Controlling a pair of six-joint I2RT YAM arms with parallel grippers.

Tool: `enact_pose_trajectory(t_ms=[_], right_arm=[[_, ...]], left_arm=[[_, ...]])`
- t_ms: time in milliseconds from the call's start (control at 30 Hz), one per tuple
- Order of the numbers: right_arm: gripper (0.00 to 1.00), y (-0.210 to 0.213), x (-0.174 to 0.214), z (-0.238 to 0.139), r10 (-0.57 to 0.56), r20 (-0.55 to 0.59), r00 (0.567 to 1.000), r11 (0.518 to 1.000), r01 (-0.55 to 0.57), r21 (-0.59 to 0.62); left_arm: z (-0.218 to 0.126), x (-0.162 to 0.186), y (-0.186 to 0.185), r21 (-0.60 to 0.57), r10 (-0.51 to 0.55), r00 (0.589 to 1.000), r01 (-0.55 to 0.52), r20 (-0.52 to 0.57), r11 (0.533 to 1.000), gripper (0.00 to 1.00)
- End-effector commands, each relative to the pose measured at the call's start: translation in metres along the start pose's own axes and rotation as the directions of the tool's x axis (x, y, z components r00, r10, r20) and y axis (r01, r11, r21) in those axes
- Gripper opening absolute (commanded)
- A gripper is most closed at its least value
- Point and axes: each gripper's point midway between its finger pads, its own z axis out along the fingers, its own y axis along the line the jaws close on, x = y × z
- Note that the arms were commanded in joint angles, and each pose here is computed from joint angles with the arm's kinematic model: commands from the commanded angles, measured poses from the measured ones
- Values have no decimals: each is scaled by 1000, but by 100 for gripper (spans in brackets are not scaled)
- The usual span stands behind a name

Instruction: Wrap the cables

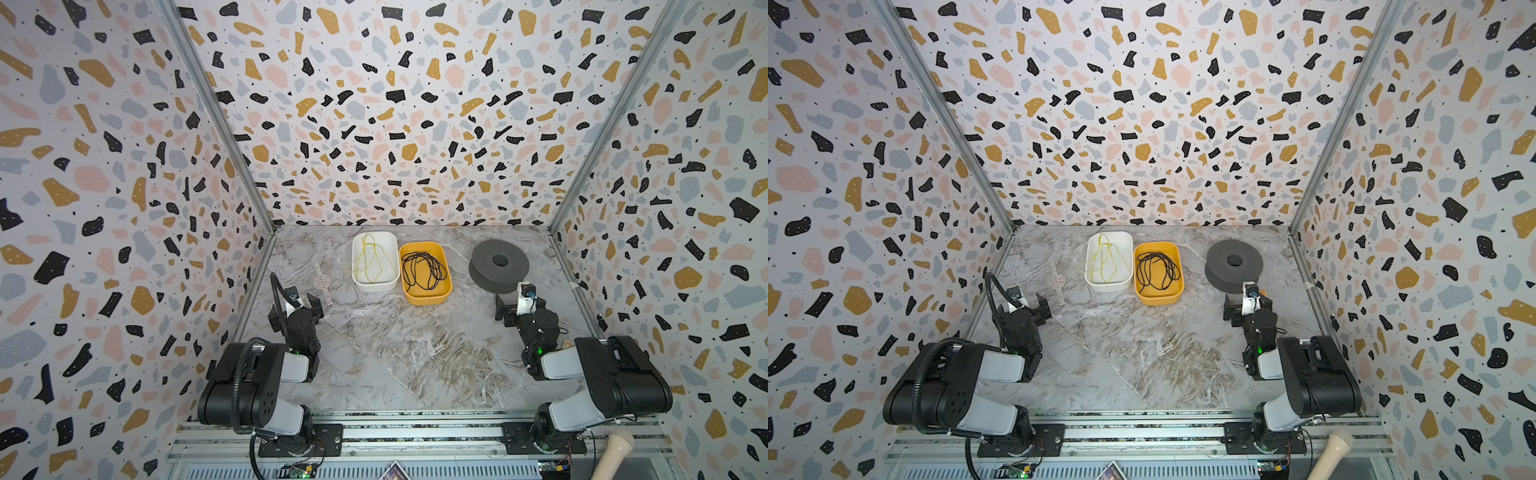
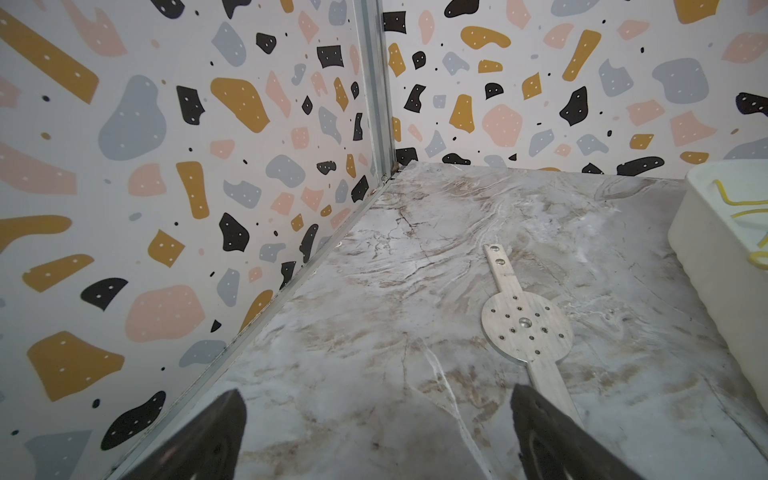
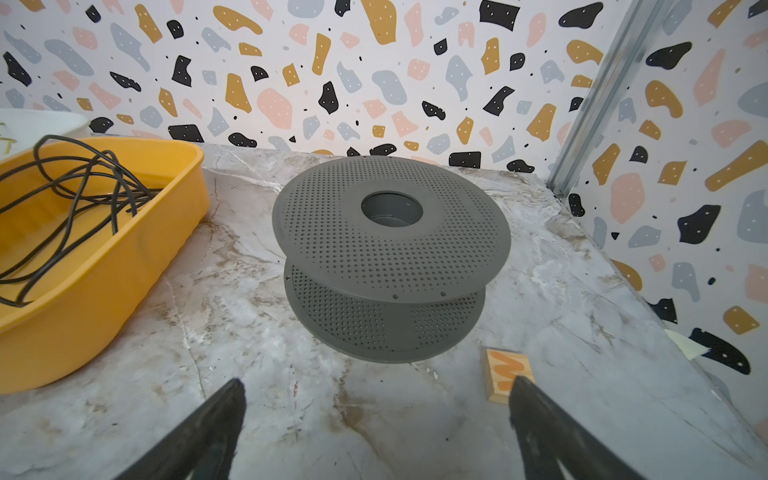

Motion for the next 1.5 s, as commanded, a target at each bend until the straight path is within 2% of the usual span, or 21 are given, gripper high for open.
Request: enact_pose_trajectory(t_ms=[0,100,133,233,333,500,567,633,667,767,900,967,1033,1067,1200,1333,1467], right_arm=[[99,-3,-14,1,12,39,999,1000,-12,4],[99,-2,-21,3,-2,21,1000,1000,2,7],[99,-2,-23,6,-4,-16,1000,1000,4,25],[99,-4,-27,19,62,-126,990,997,-56,53],[99,3,-29,27,94,-201,975,995,-87,45],[99,29,-59,23,138,-202,970,989,-145,-20],[99,32,-77,20,223,-159,962,974,-227,-10],[99,22,-84,19,423,-166,891,906,-414,88],[99,25,-88,20,442,-201,874,897,-438,68],[99,59,-100,27,380,-347,857,900,-429,-73],[99,75,-108,31,353,-404,844,899,-425,-102],[99,104,-116,28,301,-424,854,859,-437,-269],[99,118,-117,35,331,-461,824,824,-490,-285],[99,126,-119,38,325,-455,829,816,-489,-308],[99,158,-121,48,250,-450,858,833,-427,-352],[99,183,-120,62,133,-446,885,883,-310,-352],[99,205,-119,81,45,-436,899,903,-223,-367]], left_arm=[[3,-28,11,-79,-68,996,73,63,994,100],[16,-32,8,-125,-10,999,4,-44,992,99],[18,-38,10,-164,-12,998,2,-55,987,99],[16,-56,11,-193,-65,997,56,-36,980,100],[17,-68,5,-189,-112,991,96,-76,977,99],[13,-81,-24,-97,-133,972,116,-194,988,100],[11,-90,-43,-6,-142,958,145,-251,989,99],[6,-96,-65,105,-129,939,170,-318,980,99],[2,-95,-73,146,-123,930,184,-348,972,99],[-9,-83,-94,255,-85,907,204,-412,945,100],[-27,-74,-122,407,-10,885,224,-465,886,100],[-37,-72,-134,477,37,875,228,-483,849,100],[-48,-72,-146,531,49,874,248,-483,810,100],[-52,-72,-151,551,52,875,255,-481,794,100],[-65,-78,-163,609,62,874,284,-483,741,100],[-69,-84,-162,622,52,883,285,-466,730,100],[-74,-85,-162,632,40,886,296,-461,716,100]])
